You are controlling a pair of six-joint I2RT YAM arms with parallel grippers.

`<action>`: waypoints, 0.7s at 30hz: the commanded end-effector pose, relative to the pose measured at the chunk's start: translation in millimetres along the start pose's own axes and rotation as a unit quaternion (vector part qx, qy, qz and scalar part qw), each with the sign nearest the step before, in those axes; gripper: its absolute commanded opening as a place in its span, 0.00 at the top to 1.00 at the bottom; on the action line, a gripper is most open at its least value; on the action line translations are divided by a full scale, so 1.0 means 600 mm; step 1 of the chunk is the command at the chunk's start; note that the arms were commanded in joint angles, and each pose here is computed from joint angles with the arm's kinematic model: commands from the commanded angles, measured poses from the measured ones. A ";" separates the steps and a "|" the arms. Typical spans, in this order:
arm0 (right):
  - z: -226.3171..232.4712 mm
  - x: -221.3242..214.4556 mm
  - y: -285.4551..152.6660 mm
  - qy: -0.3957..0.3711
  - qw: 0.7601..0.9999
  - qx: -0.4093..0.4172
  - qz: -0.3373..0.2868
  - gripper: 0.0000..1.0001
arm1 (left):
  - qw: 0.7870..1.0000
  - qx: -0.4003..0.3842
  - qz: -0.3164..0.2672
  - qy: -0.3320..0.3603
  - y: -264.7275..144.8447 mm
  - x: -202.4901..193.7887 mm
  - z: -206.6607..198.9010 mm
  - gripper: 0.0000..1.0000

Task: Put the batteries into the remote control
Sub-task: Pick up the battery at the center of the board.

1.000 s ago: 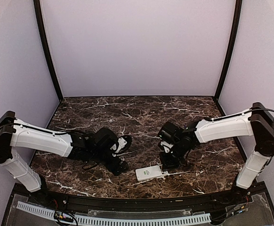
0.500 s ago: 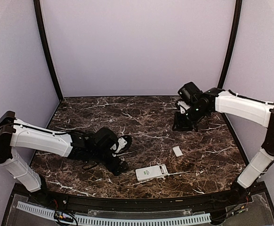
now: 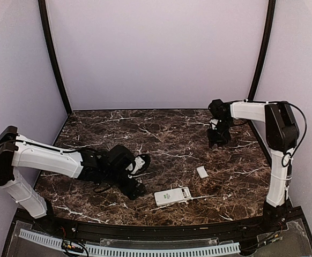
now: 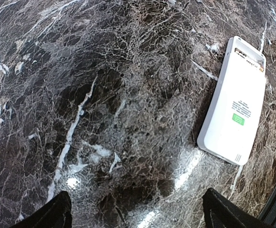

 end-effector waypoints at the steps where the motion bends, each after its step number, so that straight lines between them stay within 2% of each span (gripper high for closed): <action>1: -0.016 0.040 0.000 -0.028 0.999 -0.018 -0.016 0.58 | 1.000 -0.005 0.007 0.013 0.003 0.011 -0.007 0.04; 12: -0.019 0.041 0.042 -0.043 0.999 -0.026 0.017 0.68 | 1.000 -0.005 0.017 0.022 0.020 0.019 -0.008 0.04; 15: -0.020 0.034 0.049 -0.045 0.998 -0.027 0.026 0.75 | 1.000 -0.003 0.019 0.021 0.021 0.017 -0.004 0.04; 21: -0.016 0.032 0.049 -0.046 0.999 -0.016 0.023 0.99 | 1.000 0.000 0.019 0.020 0.017 0.019 -0.002 0.04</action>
Point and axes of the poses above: each gripper's point midway between its finger pads, its own y axis out along the fingers, its own z axis along the line the jaws close on, x = y × z, the point moved 4 cm from there along -y, back along the fingers, and after that the axes turned 13 degrees about -y, right-handed, at the moved point
